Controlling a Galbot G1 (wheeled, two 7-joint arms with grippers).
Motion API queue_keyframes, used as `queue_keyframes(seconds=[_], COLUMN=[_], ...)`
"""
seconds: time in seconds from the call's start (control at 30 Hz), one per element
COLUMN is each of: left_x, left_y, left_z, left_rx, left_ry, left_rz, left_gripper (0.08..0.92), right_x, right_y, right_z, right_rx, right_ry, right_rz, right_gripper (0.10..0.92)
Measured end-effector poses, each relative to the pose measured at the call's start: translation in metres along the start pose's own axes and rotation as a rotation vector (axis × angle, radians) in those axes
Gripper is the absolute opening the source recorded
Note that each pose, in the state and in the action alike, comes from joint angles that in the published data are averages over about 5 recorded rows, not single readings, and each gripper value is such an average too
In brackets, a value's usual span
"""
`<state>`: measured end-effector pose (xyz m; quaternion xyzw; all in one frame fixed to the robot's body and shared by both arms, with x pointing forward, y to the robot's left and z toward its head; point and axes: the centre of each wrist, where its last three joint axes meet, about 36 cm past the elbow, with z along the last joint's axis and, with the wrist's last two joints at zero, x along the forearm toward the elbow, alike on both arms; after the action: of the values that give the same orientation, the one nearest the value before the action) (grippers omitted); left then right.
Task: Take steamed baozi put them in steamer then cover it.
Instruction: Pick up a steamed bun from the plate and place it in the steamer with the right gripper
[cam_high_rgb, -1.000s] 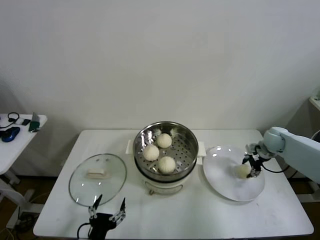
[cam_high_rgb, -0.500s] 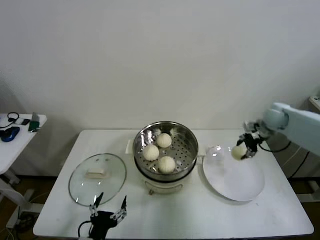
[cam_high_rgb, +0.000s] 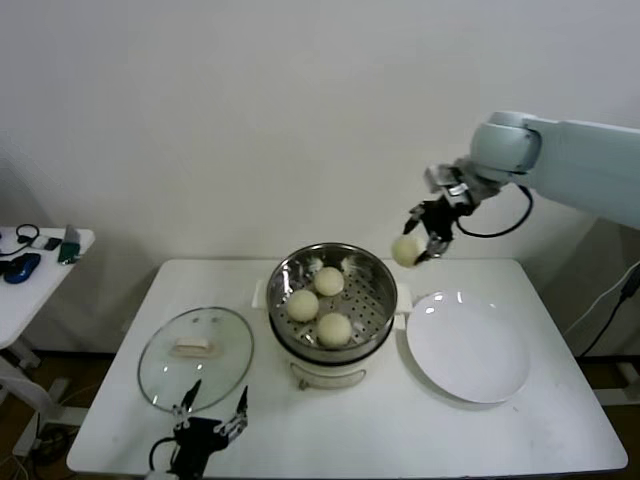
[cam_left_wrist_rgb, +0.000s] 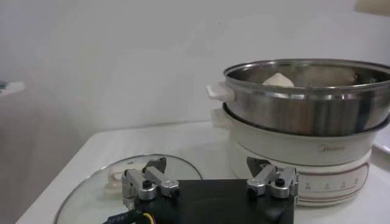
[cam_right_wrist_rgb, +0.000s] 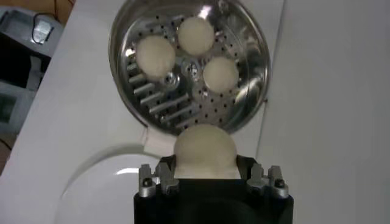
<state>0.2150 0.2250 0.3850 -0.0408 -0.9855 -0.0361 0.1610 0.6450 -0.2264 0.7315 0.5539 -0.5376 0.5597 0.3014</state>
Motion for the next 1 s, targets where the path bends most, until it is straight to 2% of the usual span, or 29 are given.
queue_keyframes(seconds=[0.27,0.6,0.87,1.0], left_x=[-0.002,-0.004,-0.005,-0.005], left_y=[0.003,0.003,0.002,0.002], left_z=[-0.001,0.001,0.001,0.001], left_rx=[0.011,0.015,0.016,0.016], left_ry=[0.002,0.009,0.011,0.01], left_rz=[-0.004,-0.002,-0.001,0.0], left_gripper=[0.823,0.823,0.823,0.823], right_x=[-0.055,-0.123,-0.153,-0.158], right_y=[-0.003,0.001,0.002,0.001], right_z=[-0.04,-0.048,-0.053,-0.054], right_rx=[0.045,0.053,0.061,0.066], right_ry=[0.02,0.05,0.062,0.063], right_rz=[-0.047,-0.082,-0.1,-0.1], right_gripper=[0.662,0.662,0.666,0.727])
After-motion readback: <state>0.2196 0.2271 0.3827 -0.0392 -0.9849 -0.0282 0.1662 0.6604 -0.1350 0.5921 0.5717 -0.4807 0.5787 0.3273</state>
